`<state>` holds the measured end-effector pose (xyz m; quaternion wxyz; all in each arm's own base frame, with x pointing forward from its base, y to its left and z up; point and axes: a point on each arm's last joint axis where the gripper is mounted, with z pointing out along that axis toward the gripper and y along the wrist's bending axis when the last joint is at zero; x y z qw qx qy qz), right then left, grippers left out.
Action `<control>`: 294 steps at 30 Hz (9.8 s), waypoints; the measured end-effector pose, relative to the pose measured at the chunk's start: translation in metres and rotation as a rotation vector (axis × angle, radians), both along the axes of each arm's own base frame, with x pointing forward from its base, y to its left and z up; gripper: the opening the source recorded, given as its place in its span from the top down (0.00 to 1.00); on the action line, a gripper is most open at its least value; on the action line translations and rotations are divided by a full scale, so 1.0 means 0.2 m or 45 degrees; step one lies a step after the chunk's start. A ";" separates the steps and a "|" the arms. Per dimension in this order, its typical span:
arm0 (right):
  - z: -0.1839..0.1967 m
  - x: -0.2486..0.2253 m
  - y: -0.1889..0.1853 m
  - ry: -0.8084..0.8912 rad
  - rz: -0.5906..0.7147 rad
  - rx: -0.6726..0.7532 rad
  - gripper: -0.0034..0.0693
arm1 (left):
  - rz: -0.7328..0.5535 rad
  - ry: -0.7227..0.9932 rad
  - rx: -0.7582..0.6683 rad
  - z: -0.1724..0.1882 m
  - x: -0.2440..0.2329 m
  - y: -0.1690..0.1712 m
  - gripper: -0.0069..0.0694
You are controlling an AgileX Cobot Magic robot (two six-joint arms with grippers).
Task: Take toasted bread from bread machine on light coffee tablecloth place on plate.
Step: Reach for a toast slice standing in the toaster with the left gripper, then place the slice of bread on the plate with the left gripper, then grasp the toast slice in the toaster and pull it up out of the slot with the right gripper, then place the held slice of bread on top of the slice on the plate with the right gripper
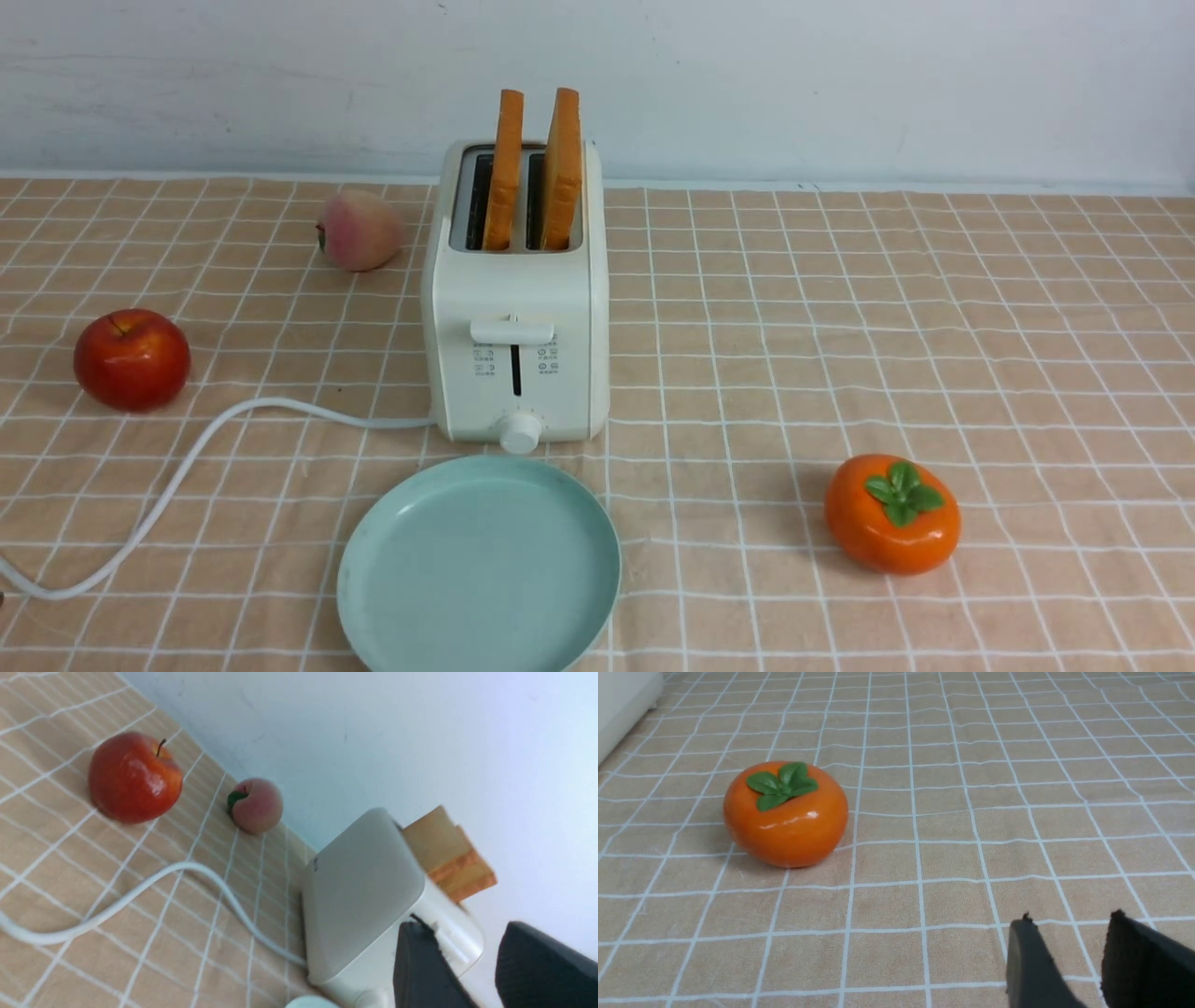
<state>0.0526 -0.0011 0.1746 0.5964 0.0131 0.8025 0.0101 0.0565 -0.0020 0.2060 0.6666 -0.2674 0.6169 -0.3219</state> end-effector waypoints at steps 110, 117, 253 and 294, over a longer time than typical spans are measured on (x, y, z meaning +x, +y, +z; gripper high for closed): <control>0.73 0.23 0.19 0.598 0.343 0.415 0.90 | -0.635 0.965 0.094 0.15 0.80 -0.53 0.79; 0.73 0.22 0.19 0.597 0.347 0.422 0.89 | -0.653 1.090 0.105 -0.04 0.89 -0.57 0.78; 1.26 0.72 0.31 0.518 0.736 0.391 0.81 | -0.468 1.492 0.603 -0.07 1.02 -0.34 0.93; 1.01 1.94 1.23 0.505 0.748 0.232 0.82 | -0.307 0.506 0.551 0.65 -0.03 -0.05 0.93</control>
